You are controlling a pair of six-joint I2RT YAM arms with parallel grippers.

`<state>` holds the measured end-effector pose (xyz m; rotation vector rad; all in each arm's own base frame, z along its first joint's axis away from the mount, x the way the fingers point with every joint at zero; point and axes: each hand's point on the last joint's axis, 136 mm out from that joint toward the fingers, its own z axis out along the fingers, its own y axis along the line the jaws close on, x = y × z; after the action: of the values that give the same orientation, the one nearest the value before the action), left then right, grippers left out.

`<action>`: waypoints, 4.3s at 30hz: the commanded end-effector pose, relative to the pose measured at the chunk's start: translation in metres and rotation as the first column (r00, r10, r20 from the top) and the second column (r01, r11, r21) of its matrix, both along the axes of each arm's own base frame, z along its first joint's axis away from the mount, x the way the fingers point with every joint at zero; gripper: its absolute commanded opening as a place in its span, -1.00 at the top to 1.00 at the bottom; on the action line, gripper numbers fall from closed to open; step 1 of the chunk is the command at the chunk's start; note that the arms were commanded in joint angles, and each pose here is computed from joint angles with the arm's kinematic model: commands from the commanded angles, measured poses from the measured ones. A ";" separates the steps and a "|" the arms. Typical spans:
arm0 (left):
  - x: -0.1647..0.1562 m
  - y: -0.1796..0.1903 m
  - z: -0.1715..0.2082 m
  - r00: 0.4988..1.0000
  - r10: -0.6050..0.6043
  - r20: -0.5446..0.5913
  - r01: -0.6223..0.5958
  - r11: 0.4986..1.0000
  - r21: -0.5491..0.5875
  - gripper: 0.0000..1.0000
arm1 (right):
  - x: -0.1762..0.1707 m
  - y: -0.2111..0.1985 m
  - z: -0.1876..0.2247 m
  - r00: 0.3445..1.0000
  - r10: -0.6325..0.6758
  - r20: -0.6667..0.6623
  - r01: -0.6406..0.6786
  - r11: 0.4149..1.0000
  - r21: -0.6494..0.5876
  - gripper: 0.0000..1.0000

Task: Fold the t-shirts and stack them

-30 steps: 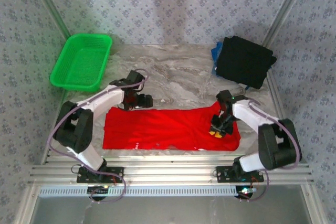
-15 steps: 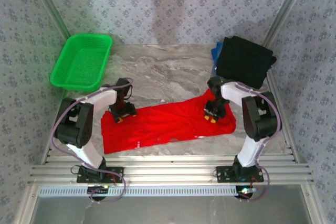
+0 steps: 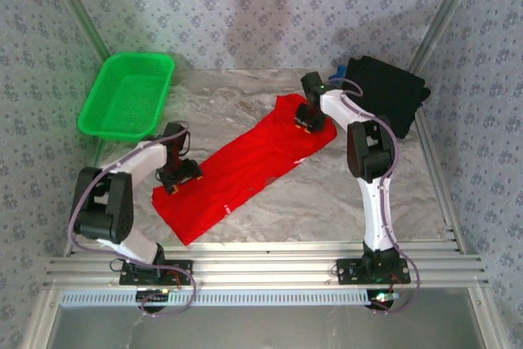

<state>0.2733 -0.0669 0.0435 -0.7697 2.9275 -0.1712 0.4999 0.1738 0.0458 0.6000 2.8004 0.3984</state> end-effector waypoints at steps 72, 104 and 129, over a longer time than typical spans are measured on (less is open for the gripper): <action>-0.060 -0.205 0.011 0.938 -0.290 -0.190 0.179 0.875 -0.450 0.47 | 0.149 0.106 0.086 0.922 -0.024 0.386 -0.230 0.769 0.596 0.02; -0.093 -0.146 -0.017 0.978 -0.181 0.101 0.207 0.876 -0.435 -0.39 | -0.348 0.052 0.026 0.838 0.524 -0.152 -0.373 0.753 0.542 -0.39; -0.137 -0.147 -0.025 0.975 -0.216 -0.045 0.188 0.919 -0.346 0.70 | -0.367 0.090 -0.015 0.716 0.637 -0.285 -0.457 0.737 0.498 0.25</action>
<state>0.1509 -0.2267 0.0189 -0.4612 3.0469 -0.7638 0.1381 0.2711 0.0353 -0.2003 3.2712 1.1628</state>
